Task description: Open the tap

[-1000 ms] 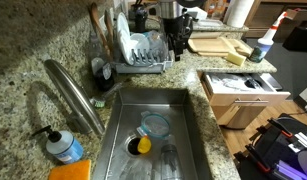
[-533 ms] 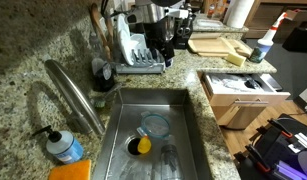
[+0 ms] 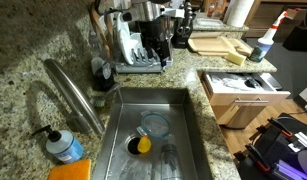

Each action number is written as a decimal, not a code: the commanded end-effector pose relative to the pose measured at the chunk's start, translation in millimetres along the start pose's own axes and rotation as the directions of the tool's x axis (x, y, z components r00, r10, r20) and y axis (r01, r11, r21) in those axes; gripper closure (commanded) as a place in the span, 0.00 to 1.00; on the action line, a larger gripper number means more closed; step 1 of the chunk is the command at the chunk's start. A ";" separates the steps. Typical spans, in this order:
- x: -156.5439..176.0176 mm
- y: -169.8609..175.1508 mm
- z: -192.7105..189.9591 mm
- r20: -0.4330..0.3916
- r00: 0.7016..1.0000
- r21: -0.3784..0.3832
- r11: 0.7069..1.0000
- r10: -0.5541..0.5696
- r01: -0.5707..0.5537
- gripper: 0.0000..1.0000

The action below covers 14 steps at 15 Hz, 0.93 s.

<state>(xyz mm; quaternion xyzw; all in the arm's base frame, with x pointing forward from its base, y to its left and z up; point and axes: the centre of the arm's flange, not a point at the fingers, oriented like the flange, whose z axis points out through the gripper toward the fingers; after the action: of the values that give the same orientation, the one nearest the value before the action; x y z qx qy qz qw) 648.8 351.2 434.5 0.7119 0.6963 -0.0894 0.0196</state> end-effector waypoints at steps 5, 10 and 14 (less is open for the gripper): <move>68.4 71.4 30.3 0.003 1.000 0.037 0.999 -0.025 0.025 0.00; 113.2 36.6 9.9 0.204 0.978 -0.090 0.996 0.037 -0.019 0.00; 124.1 24.9 -19.9 0.242 0.953 -0.285 0.952 0.182 -0.109 0.00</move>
<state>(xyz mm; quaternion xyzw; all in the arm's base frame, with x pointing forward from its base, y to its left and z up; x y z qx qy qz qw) 625.1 439.2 405.4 0.7122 0.6734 -0.1051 0.1683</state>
